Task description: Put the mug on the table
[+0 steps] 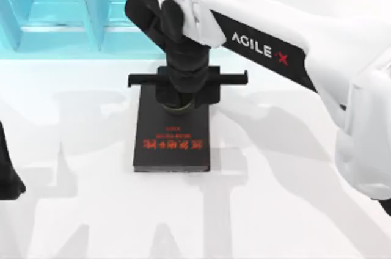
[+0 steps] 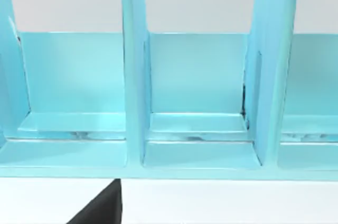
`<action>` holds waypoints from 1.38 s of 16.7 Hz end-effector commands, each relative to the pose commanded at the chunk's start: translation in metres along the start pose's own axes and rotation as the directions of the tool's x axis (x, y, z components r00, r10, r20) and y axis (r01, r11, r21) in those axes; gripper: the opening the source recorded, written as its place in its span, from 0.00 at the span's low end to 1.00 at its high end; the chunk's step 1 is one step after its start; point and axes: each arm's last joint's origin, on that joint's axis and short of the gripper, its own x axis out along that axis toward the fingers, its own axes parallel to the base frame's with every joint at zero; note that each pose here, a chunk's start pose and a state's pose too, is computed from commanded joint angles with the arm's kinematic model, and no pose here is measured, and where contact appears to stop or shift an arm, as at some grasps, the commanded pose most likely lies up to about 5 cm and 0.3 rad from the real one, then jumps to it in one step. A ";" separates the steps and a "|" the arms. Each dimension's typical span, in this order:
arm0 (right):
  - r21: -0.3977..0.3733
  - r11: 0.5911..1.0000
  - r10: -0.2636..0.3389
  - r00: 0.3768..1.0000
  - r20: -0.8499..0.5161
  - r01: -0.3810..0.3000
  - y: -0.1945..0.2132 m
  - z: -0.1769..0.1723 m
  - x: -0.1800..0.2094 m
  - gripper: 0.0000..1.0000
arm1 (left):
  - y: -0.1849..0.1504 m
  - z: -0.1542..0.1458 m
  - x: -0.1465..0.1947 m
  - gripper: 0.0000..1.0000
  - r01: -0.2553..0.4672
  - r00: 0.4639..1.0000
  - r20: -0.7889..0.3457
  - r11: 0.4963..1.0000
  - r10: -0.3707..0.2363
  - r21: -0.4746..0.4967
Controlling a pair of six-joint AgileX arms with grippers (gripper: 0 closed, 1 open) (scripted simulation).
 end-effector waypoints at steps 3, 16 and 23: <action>0.000 1.000 0.000 1.000 0.000 0.000 0.000 0.000 0.000 0.00 | 0.000 0.000 0.000 1.00 0.000 1.000 0.000 1.000 0.000 0.000; 0.002 1.000 -0.003 1.000 -0.004 0.003 0.003 0.005 -0.020 0.00 | 0.000 0.000 0.000 1.00 0.000 1.000 0.000 1.000 0.000 0.000; -0.002 1.000 0.003 1.000 0.002 -0.003 0.001 0.009 -0.051 0.00 | 0.000 0.000 0.000 1.00 0.000 1.000 0.000 1.000 0.000 0.000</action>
